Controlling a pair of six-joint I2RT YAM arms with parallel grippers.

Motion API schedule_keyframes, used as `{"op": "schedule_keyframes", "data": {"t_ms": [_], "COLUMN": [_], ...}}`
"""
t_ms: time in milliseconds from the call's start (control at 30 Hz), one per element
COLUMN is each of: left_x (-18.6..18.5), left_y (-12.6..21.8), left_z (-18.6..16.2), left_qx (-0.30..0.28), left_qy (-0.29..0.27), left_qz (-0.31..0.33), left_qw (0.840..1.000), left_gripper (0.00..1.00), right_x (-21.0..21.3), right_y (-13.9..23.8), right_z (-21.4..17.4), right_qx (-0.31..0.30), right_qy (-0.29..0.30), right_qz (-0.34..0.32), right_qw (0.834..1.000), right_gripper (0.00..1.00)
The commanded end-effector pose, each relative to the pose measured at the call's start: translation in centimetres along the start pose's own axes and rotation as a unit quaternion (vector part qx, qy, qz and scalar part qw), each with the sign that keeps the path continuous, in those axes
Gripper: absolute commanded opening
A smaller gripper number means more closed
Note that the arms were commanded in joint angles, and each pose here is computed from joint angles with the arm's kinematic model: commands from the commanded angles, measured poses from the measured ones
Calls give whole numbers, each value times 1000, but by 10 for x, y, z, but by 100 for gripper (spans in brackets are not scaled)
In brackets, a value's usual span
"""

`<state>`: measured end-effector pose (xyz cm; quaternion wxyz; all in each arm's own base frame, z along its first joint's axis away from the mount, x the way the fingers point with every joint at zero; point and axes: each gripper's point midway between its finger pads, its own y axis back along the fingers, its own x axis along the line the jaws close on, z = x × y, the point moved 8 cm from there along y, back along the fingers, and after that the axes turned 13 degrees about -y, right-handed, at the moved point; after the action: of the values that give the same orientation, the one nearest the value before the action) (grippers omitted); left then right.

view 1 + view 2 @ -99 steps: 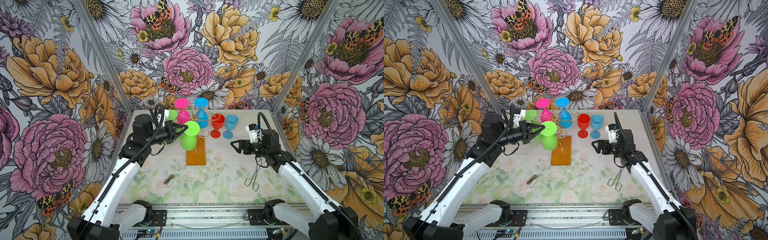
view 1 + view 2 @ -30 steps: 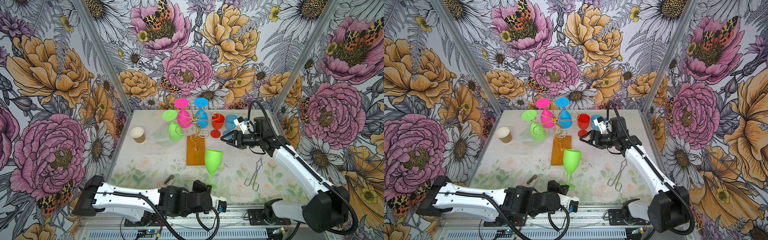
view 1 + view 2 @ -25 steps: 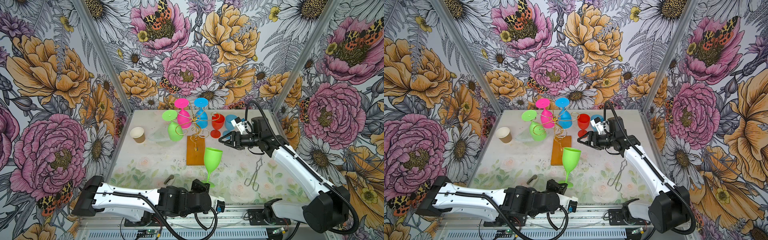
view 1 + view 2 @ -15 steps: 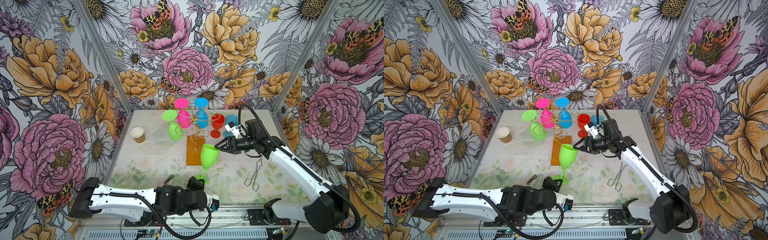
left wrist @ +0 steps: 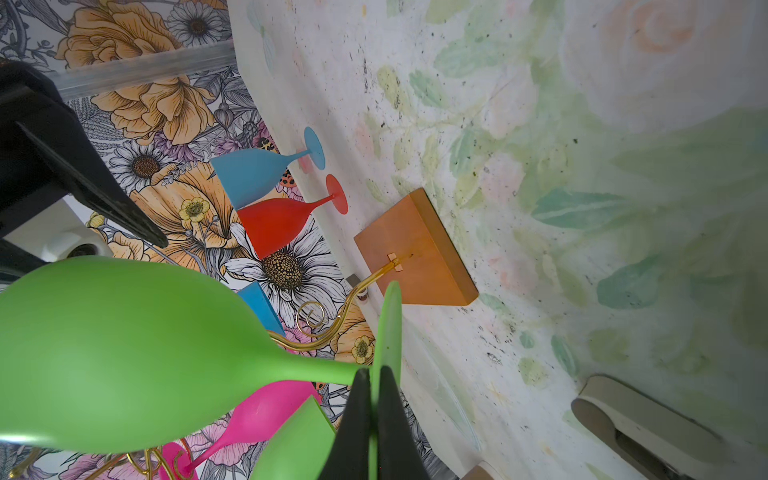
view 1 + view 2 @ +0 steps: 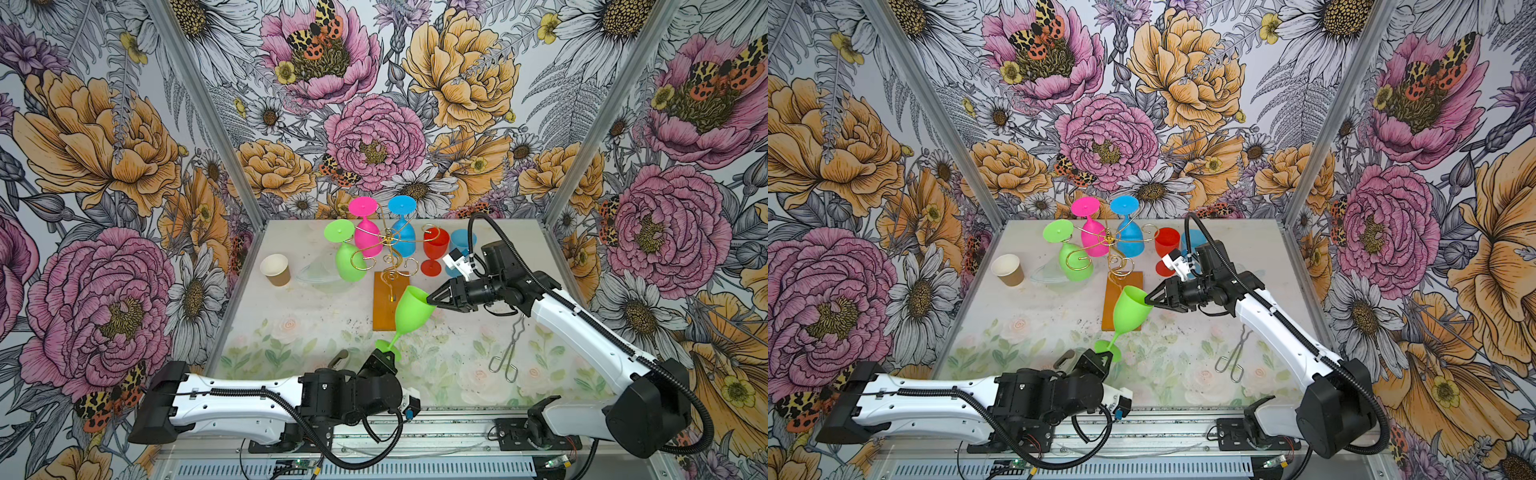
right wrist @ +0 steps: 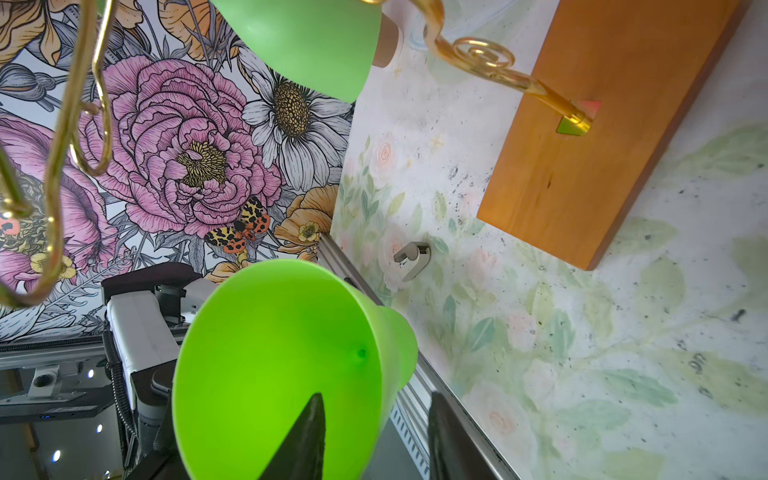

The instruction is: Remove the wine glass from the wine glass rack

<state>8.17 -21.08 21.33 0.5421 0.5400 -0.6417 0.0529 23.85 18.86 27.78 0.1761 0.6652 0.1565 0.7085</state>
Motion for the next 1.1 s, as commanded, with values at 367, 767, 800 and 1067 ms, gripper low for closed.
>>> {"op": "schedule_keyframes", "data": {"t_ms": [367, 767, 800, 1067], "left_x": [3, 2, 2, 1], "left_y": [-2, -3, -3, -2], "left_z": [-11, -10, -10, -11], "left_qx": [42, 43, 42, 38], "left_qy": [-20, -25, -24, -19], "left_qz": [10, 7, 7, 8], "left_qw": [999, 999, 999, 999], "left_gripper": [0, 8, 11, 25], "right_x": [0, 5, 6, 6], "right_y": [-7, -7, -6, 3], "right_z": [1, 4, 5, 13], "right_qx": [19, 23, 21, 3], "right_qy": [7, 13, 13, 15], "right_qz": [-3, 6, 7, 7], "right_qw": [1000, 1000, 1000, 1000], "right_gripper": [21, 10, 9, 6]}}
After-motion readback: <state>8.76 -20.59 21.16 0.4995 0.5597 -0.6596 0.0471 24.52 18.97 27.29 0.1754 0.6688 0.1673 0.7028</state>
